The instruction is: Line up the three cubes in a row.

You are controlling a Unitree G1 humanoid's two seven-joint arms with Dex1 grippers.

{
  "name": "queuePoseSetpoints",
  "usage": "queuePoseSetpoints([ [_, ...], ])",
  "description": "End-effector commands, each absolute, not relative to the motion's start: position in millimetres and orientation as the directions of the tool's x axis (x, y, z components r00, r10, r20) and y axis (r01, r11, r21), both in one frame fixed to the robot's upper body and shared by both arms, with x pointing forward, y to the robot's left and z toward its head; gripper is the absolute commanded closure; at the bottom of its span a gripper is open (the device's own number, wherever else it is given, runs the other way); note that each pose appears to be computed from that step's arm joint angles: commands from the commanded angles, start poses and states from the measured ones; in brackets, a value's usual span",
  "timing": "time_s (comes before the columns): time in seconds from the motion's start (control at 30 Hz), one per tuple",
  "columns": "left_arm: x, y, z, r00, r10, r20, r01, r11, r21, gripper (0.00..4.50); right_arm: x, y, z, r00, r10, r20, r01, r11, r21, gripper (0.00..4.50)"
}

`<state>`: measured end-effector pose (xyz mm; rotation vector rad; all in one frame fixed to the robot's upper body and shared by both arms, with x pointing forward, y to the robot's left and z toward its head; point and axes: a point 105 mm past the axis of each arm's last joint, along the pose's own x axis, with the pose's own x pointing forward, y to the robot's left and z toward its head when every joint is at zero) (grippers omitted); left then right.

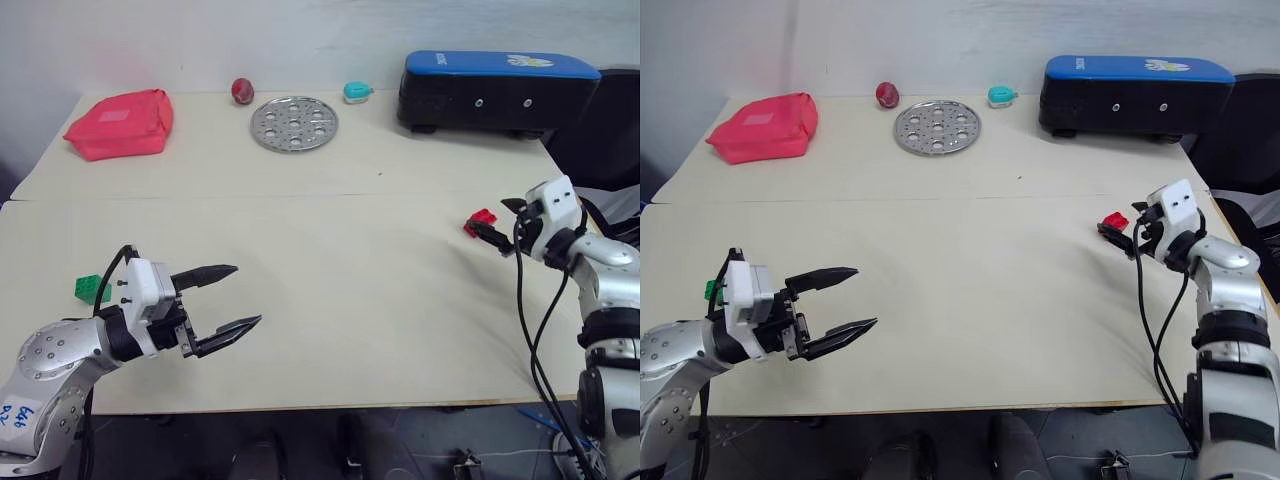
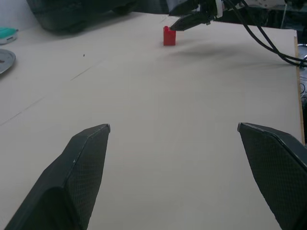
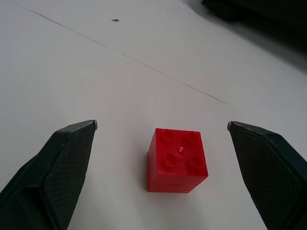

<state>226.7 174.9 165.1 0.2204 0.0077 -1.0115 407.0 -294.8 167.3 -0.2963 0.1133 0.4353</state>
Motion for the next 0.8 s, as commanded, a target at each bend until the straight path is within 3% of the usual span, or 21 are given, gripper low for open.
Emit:
queuePoseSetpoints([
  [0.03,221,170,167,0.524,-0.846,-0.102,0.841,0.495,0.218,0.01,411,-295,164,0.896,0.392,-0.210,-0.439,0.856,-0.274,0.00],
  [0.23,221,168,166,0.528,-0.844,-0.094,0.838,0.500,0.219,0.01,418,-293,158,0.900,0.371,-0.228,-0.418,0.884,-0.209,0.00],
  [0.33,221,167,167,0.527,-0.845,-0.094,0.839,0.498,0.220,0.00,420,-294,160,0.909,0.362,-0.208,-0.400,0.897,-0.187,0.59],
  [0.57,223,168,168,0.524,-0.846,-0.098,0.840,0.493,0.227,0.00,422,-300,166,0.926,0.329,-0.185,-0.363,0.912,-0.193,2.98],
  [0.7,224,169,168,0.524,-0.846,-0.099,0.839,0.493,0.230,0.00,418,-289,184,0.892,0.442,-0.095,-0.453,0.871,-0.192,3.05],
  [0.73,223,170,167,0.526,-0.844,-0.100,0.838,0.495,0.230,0.00,410,-265,195,0.790,0.609,-0.066,-0.608,0.766,-0.207,3.05],
  [0.8,222,172,167,0.528,-0.843,-0.102,0.837,0.497,0.230,0.00,394,-239,205,0.620,0.783,-0.047,-0.768,0.594,-0.239,3.05],
])
